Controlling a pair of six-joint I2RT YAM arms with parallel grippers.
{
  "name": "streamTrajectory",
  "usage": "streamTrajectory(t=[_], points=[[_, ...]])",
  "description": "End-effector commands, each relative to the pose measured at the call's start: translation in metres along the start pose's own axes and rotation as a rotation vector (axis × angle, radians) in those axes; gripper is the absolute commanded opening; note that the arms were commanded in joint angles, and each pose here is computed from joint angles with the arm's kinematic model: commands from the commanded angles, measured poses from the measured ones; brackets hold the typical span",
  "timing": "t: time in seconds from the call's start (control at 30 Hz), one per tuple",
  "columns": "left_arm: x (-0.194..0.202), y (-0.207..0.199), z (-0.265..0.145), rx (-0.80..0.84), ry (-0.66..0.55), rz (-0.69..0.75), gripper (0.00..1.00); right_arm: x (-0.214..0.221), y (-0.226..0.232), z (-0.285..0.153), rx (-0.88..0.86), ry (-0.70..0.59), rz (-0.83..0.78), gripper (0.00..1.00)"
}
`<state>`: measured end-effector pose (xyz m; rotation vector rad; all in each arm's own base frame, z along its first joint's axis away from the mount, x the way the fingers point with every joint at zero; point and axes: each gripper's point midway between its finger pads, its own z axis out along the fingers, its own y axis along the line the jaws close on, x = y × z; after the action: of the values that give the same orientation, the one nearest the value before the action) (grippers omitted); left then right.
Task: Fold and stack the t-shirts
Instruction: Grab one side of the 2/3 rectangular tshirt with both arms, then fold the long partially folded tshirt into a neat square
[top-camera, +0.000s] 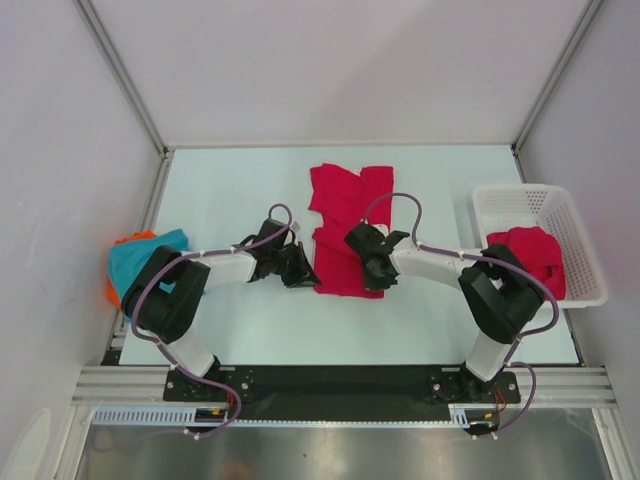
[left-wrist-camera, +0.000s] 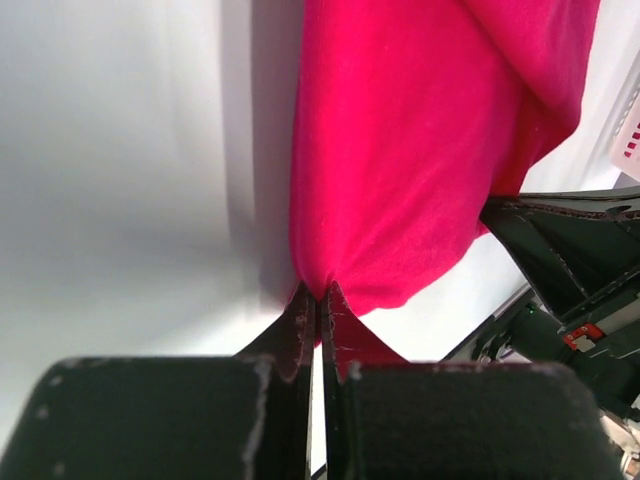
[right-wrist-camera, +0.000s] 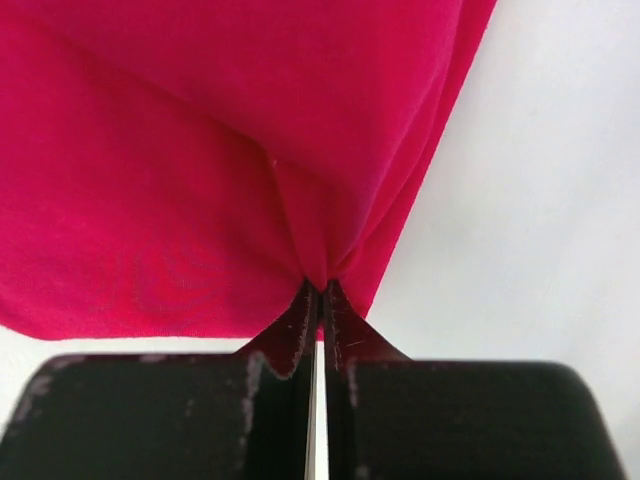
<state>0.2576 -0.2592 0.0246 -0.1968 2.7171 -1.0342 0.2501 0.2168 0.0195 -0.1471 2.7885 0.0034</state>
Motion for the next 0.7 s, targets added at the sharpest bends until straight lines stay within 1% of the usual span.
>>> streamTrajectory(t=[0.0,0.07,0.1,0.2,0.23,0.3,0.33,0.4,0.43,0.53,0.67], points=[[-0.001,-0.016,-0.016,0.041,-0.035,0.030,0.00,0.024,0.006,-0.005,-0.026,0.032,-0.013,0.00],[0.001,-0.016,-0.021,0.037,-0.038,0.027,0.00,0.023,0.003,-0.015,-0.015,0.016,-0.020,0.00],[0.000,-0.022,-0.028,0.051,-0.054,0.039,0.00,0.015,0.006,-0.028,-0.037,-0.017,-0.014,0.00],[0.003,-0.034,-0.044,0.077,-0.053,0.044,0.00,0.019,0.005,-0.055,-0.024,-0.030,-0.036,0.00],[0.004,-0.045,-0.058,0.106,-0.066,0.057,0.00,0.010,0.008,-0.073,-0.045,-0.077,-0.028,0.00],[0.009,-0.058,-0.075,0.150,-0.066,0.066,0.00,0.018,0.011,-0.093,-0.047,-0.082,-0.043,0.00],[0.013,-0.069,-0.093,0.179,-0.086,0.084,0.00,0.011,0.014,-0.112,-0.072,-0.127,-0.033,0.00],[0.017,-0.079,-0.111,0.210,-0.106,0.092,0.00,0.019,0.018,-0.133,-0.082,-0.143,-0.039,0.00],[0.021,-0.085,-0.125,0.227,-0.123,0.100,0.00,0.015,0.019,-0.148,-0.098,-0.180,-0.028,0.00],[0.023,-0.092,-0.144,0.243,-0.162,0.101,0.00,0.016,0.022,-0.163,-0.130,-0.206,-0.015,0.00],[0.025,-0.105,-0.158,0.287,-0.169,0.103,0.00,0.014,0.021,-0.174,-0.114,-0.211,-0.022,0.00]])
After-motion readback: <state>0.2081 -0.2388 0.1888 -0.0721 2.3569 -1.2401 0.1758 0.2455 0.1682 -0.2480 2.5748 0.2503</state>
